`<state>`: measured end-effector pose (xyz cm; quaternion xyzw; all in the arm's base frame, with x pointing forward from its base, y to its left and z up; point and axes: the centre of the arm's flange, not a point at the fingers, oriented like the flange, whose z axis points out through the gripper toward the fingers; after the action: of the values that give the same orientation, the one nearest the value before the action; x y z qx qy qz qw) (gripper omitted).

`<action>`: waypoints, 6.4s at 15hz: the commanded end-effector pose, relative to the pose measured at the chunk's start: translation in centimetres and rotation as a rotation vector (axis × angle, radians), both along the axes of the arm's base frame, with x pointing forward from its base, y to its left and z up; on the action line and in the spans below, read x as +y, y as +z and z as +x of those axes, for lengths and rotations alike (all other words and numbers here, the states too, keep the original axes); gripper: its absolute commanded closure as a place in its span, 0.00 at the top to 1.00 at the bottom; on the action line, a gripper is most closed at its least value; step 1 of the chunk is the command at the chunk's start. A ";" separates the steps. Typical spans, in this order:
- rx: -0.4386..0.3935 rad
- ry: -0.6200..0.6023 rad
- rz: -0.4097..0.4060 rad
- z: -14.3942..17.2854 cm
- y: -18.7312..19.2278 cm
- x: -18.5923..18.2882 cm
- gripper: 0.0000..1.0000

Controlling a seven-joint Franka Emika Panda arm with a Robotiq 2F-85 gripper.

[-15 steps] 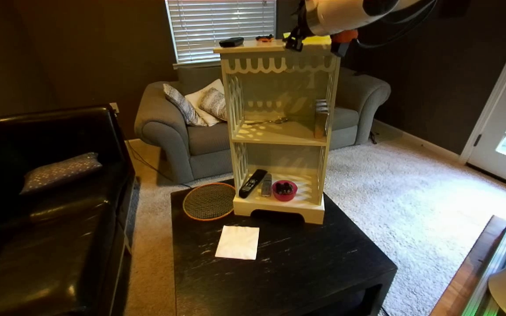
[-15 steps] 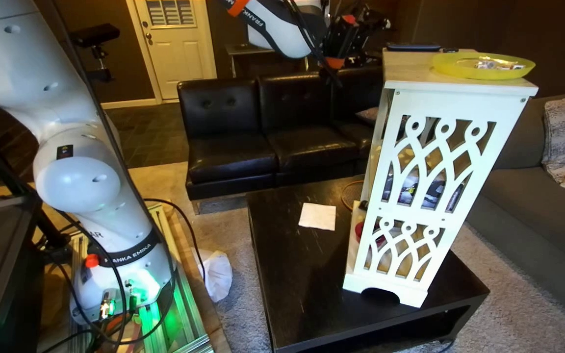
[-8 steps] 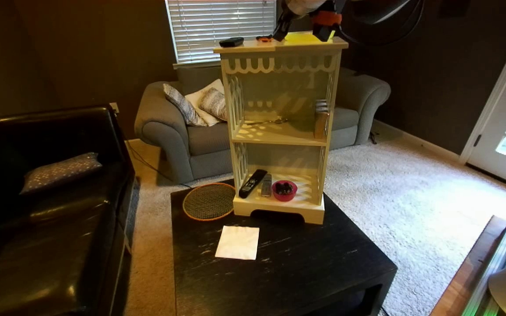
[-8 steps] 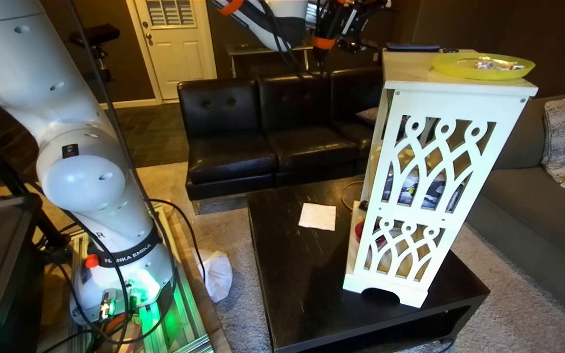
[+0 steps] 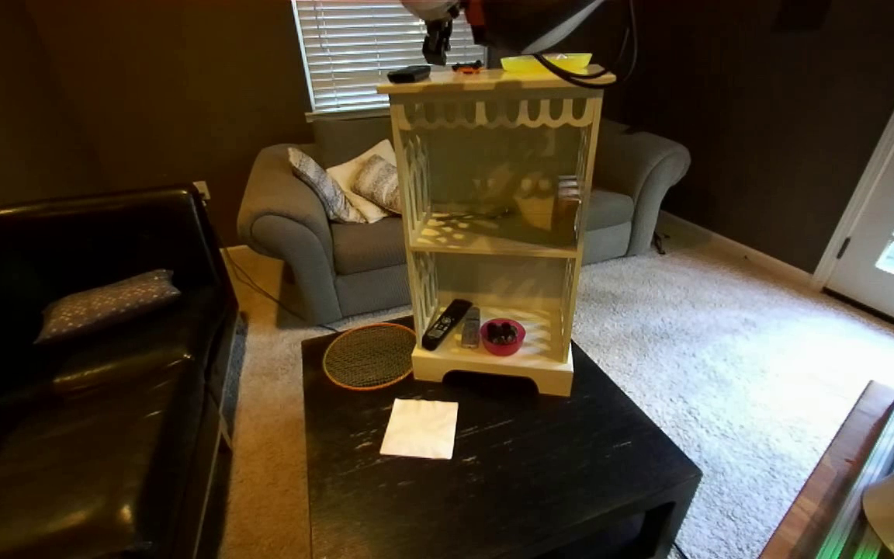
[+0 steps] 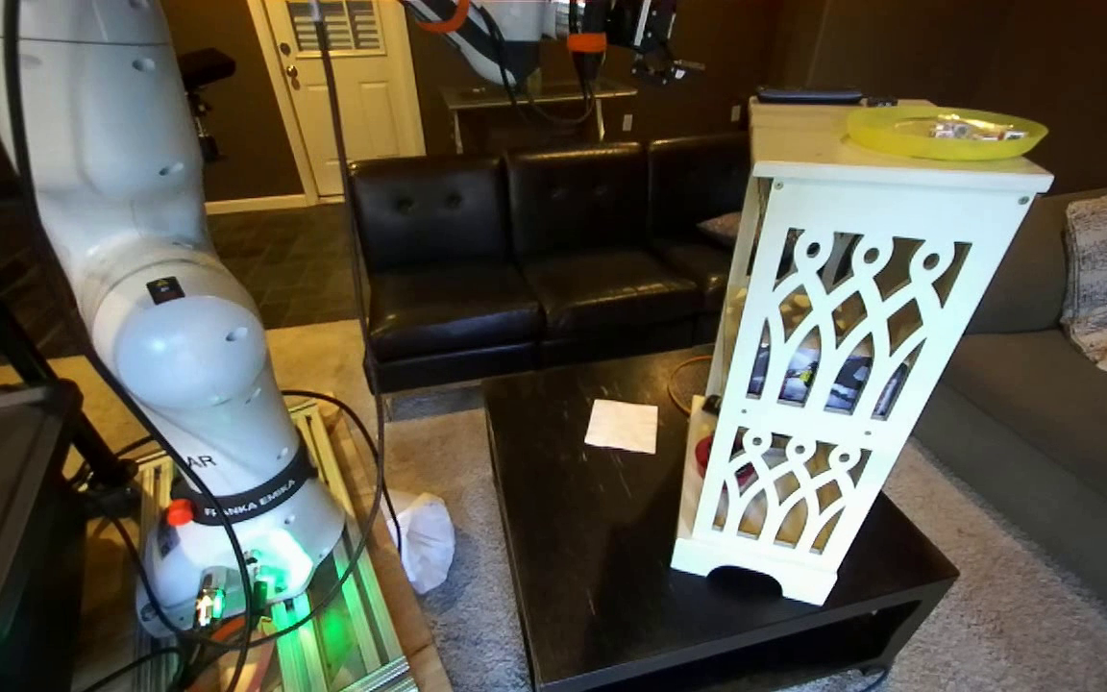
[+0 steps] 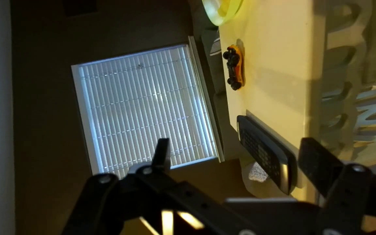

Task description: Move the stand slightly backwards

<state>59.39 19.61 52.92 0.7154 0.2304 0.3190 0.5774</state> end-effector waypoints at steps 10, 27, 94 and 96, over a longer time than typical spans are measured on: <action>0.013 -0.083 -0.045 3.0 -2.2 1.4 1.00; -0.016 -0.351 0.060 11.8 -12.0 2.0 0.98; -0.017 -0.143 -0.184 10.6 -14.9 3.1 0.39; -0.019 -0.153 -0.190 10.6 -14.6 3.0 0.44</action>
<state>69.58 22.47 37.70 0.6719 0.2046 0.2719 0.6579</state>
